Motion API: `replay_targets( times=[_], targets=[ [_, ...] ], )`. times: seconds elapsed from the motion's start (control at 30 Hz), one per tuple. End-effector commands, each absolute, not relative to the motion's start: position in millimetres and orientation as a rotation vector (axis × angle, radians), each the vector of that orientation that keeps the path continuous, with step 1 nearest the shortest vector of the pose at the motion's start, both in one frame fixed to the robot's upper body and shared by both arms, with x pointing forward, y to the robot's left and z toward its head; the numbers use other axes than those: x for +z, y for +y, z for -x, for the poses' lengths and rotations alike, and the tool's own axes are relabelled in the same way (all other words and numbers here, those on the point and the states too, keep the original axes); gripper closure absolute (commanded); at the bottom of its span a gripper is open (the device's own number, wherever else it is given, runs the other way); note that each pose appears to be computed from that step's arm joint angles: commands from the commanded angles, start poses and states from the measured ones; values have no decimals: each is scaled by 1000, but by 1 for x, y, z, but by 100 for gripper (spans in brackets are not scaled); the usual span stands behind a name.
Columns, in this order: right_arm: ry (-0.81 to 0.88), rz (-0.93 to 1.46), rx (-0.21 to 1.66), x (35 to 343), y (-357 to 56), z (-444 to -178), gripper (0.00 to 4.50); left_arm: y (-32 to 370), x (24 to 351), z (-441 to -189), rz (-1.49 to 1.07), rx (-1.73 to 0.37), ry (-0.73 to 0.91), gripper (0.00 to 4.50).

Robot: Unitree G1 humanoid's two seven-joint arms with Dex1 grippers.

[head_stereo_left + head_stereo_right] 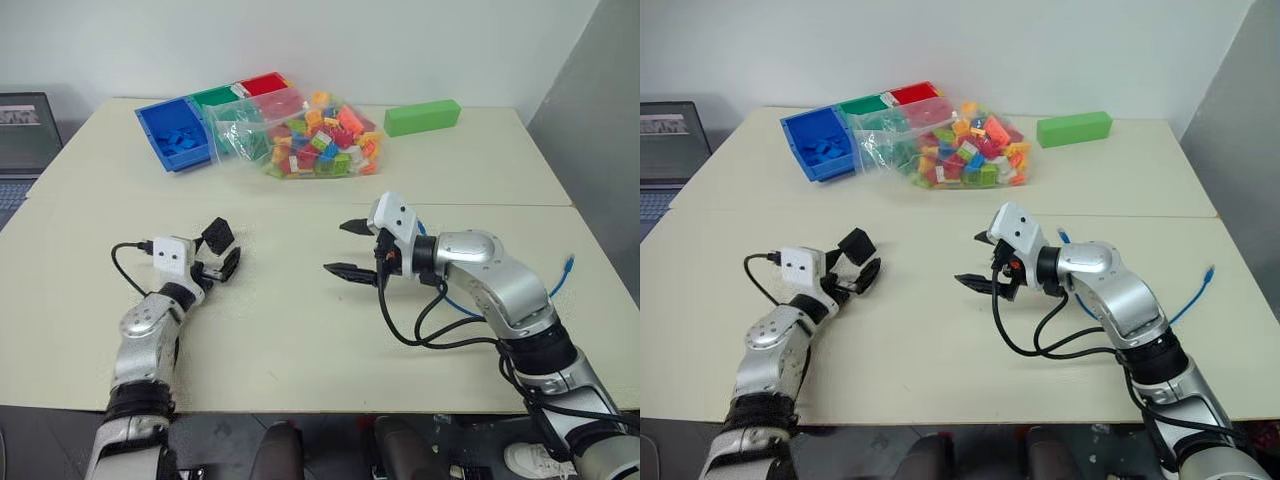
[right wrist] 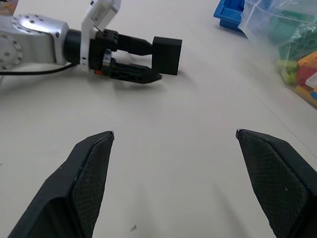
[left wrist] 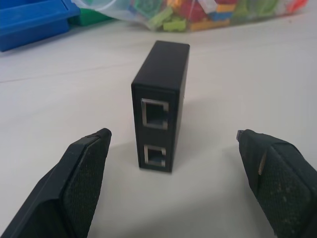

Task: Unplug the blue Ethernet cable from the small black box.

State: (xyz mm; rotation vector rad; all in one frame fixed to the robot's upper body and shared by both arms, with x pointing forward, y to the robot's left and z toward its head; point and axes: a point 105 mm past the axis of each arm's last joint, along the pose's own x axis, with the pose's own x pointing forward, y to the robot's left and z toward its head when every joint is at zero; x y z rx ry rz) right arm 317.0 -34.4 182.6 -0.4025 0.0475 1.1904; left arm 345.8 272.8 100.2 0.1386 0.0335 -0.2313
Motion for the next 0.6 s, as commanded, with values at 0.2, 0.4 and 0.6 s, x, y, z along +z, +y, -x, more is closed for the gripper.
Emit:
replay_targets(
  times=[0.2,0.4,0.6],
  targets=[
    [46,371,1219,204,-77,-306,32,291,163,-300,-320,-332,49,16],
    [97,351,1206,212,-118,-310,32,307,192,-288,-391,-396,97,16],
    [119,355,1187,213,-132,-314,32,301,203,-283,-386,-491,123,16]
  ],
)
